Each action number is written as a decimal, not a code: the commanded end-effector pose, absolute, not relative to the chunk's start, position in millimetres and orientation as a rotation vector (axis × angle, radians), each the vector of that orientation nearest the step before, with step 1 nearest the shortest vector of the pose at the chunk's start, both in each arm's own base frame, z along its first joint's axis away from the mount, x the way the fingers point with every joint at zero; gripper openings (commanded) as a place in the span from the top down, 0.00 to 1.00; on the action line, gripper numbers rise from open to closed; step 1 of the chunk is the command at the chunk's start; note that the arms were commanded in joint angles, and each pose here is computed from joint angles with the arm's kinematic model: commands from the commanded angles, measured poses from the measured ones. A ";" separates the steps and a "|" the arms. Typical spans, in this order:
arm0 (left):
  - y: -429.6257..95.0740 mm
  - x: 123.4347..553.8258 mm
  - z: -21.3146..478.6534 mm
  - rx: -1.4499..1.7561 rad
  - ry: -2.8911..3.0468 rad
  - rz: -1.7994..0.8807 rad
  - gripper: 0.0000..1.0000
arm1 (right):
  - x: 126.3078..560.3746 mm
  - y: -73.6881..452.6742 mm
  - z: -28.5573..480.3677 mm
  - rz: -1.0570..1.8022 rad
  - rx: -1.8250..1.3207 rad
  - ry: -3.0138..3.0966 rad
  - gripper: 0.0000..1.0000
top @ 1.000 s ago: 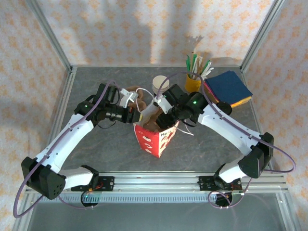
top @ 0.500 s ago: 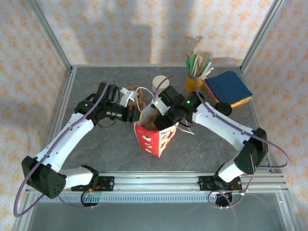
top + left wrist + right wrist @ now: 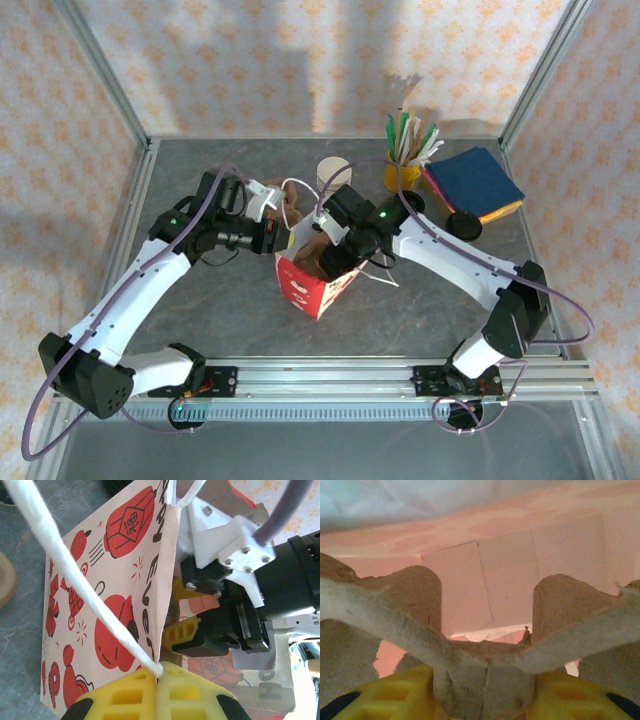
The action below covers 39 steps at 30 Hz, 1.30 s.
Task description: Pack the takeout coffee
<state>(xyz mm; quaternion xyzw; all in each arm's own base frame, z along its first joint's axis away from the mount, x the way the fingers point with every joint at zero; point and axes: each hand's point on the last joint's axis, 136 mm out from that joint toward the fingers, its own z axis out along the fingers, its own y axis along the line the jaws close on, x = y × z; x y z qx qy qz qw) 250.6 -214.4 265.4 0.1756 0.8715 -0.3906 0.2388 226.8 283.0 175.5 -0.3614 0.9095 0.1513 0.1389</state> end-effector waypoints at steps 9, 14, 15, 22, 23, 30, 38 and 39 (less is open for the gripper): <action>-214.0 256.9 280.5 0.484 2.320 -1.045 1.00 | 227.9 282.3 159.4 0.383 -1.066 2.665 0.55; -215.4 258.5 279.0 0.473 2.324 -1.055 1.00 | 229.0 283.7 155.8 0.382 -1.082 2.659 0.55; -215.9 258.9 279.0 0.472 2.323 -1.061 1.00 | 228.7 284.4 155.4 0.387 -1.087 2.659 0.54; -217.9 259.5 276.6 0.468 2.330 -1.077 1.00 | 228.0 286.6 148.5 0.397 -1.105 2.659 0.52; -217.8 259.4 276.7 0.468 2.329 -1.077 1.00 | 227.8 286.8 148.2 0.399 -1.105 2.659 0.51; -217.0 260.4 274.9 0.460 2.335 -1.071 1.00 | 234.4 287.1 161.6 0.381 -1.086 2.612 0.34; -216.4 259.9 269.5 0.442 2.355 -1.070 1.00 | 240.6 294.5 196.0 0.448 -1.040 2.495 0.24; -216.2 259.8 269.3 0.441 2.357 -1.070 1.00 | 240.9 295.3 199.9 0.458 -1.035 2.482 0.24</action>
